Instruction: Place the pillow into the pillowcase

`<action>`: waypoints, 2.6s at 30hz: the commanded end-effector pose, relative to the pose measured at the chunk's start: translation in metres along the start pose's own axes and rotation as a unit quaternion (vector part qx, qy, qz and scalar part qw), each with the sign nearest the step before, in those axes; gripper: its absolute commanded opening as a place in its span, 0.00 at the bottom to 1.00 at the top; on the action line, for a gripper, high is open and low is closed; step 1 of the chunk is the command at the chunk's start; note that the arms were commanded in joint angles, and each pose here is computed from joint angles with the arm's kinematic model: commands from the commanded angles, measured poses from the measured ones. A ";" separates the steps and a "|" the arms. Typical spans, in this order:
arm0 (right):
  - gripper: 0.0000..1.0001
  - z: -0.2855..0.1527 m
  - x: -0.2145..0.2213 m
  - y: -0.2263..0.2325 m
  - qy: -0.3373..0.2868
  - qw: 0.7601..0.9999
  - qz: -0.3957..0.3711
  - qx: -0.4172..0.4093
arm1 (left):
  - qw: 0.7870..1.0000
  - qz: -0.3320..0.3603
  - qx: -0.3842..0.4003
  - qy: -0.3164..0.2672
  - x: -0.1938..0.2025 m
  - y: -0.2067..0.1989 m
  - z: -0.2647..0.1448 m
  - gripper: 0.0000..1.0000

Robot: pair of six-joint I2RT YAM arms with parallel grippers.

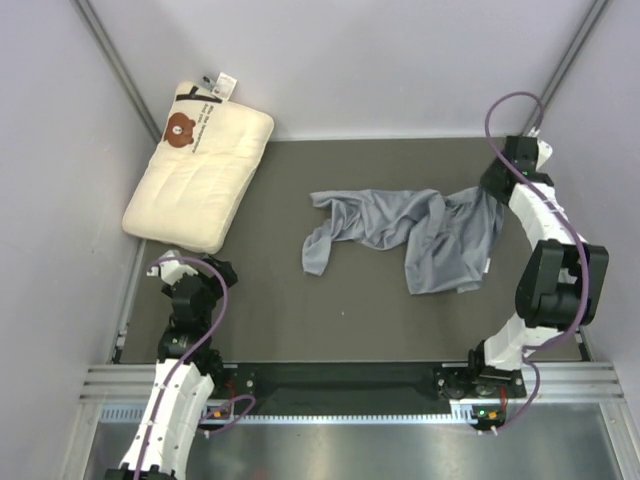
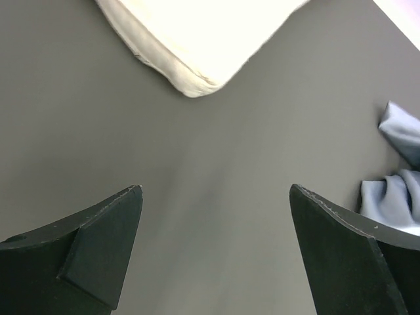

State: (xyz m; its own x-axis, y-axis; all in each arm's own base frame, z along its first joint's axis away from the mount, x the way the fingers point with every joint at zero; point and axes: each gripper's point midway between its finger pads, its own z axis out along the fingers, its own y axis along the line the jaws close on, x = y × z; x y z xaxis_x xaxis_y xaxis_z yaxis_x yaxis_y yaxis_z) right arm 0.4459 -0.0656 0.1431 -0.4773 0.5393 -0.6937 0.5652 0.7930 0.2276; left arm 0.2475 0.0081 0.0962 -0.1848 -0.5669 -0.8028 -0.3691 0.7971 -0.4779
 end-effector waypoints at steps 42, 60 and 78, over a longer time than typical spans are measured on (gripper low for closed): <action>0.73 -0.088 0.214 0.002 0.152 0.971 -0.101 -0.154 | 0.934 0.075 0.197 0.289 0.050 -0.209 0.053 0.00; 0.00 -0.075 0.195 -0.068 0.125 0.991 -0.007 -0.055 | 0.941 0.047 0.116 0.315 -0.021 -0.141 0.032 0.00; 0.87 -0.152 0.132 0.028 0.032 0.940 -0.107 -0.322 | 0.961 0.087 0.076 0.252 -0.030 -0.107 -0.017 0.90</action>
State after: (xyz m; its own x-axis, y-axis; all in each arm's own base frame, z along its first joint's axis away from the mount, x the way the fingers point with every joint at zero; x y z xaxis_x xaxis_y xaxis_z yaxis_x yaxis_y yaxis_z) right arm 0.2726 0.0173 0.1024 -0.6185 0.5011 -0.6052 0.2753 0.8596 0.4305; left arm 0.2675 -0.0599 0.1653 -0.6785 -0.4271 -0.5977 -0.1916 0.8884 -0.4172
